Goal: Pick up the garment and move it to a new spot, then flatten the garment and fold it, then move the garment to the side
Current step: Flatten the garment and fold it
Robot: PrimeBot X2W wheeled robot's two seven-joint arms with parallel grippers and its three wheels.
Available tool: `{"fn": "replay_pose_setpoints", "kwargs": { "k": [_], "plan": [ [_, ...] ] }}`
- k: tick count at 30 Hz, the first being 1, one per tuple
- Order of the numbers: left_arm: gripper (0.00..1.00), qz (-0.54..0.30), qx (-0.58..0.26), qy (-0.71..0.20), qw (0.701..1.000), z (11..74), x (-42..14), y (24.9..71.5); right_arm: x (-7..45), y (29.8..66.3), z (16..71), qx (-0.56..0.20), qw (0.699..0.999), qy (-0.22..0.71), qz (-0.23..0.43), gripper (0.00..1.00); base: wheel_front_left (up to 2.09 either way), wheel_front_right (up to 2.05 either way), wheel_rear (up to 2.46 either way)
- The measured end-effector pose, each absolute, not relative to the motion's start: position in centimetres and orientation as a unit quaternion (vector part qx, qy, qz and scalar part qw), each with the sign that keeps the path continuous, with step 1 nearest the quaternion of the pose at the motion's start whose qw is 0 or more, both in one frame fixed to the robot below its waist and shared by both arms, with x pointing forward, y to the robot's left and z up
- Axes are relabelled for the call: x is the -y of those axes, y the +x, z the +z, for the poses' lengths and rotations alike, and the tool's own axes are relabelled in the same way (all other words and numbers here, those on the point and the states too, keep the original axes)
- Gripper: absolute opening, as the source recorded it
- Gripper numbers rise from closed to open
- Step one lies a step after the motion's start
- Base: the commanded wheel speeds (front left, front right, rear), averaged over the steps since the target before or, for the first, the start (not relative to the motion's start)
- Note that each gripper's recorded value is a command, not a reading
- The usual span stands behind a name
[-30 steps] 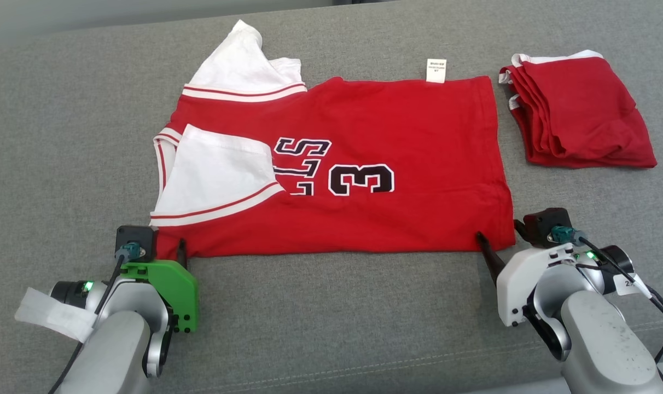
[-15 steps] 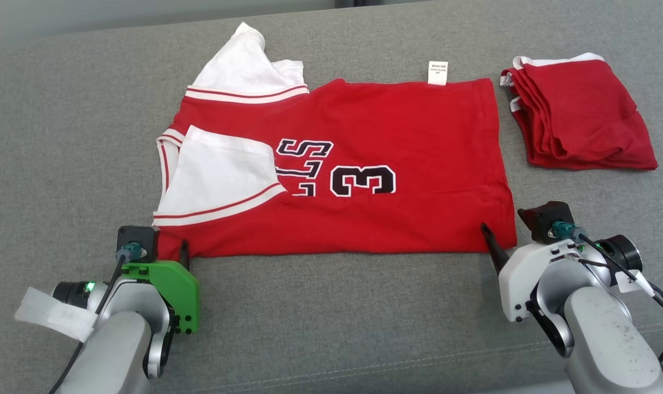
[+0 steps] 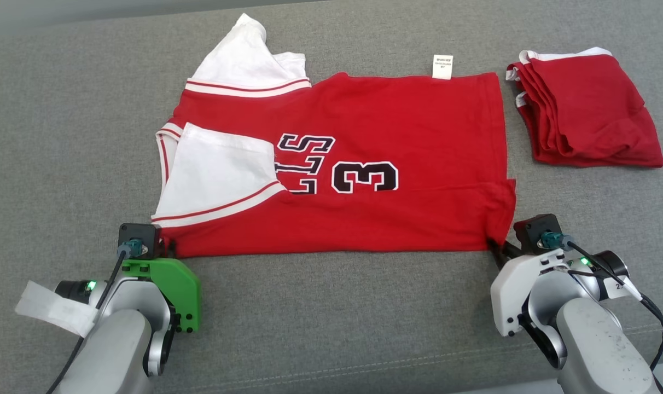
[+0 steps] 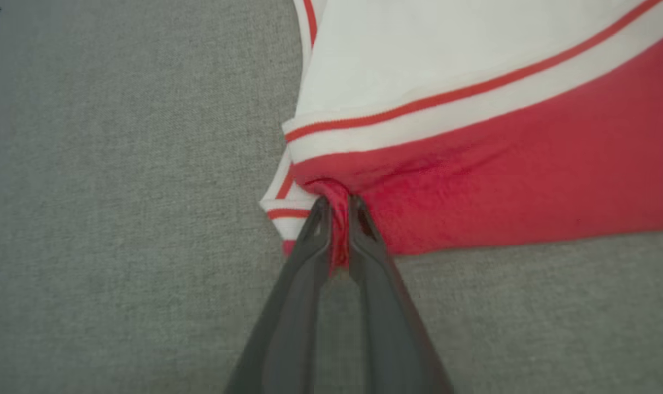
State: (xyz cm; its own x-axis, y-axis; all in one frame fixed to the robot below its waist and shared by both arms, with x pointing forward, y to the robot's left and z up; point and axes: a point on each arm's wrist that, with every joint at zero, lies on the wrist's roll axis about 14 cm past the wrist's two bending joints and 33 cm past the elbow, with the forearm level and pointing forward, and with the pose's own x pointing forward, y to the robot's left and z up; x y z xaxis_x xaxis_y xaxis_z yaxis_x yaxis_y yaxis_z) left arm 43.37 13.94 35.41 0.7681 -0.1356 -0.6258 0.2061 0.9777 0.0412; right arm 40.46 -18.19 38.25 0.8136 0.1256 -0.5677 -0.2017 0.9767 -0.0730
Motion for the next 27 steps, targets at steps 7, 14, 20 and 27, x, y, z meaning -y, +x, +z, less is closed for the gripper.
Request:
{"fn": "replay_pose_setpoints", "kwargs": {
  "k": [7,14,20,27],
  "plan": [
    [0.0,-0.088,-0.339,0.046,0.936,35.4,-14.0,42.9,18.7,39.8,38.4,-0.29,0.952,-0.051,0.079,0.0,0.0,0.0,0.0],
    [0.0,-0.079,-0.347,0.039,0.934,35.6,-14.6,41.5,19.7,38.5,38.9,-0.286,0.956,-0.033,0.063,0.0,0.0,0.0,0.0],
    [0.0,-0.069,-0.353,0.03,0.933,35.9,-15.1,39.2,20.3,37.0,39.1,-0.288,0.956,-0.018,0.055,0.0,0.0,0.0,0.0],
    [0.0,-0.051,-0.353,0.003,0.934,36.5,-15.5,36.4,20.1,35.9,40.0,-0.281,0.958,0.003,0.058,0.0,0.0,0.0,0.0]
  ]
}}
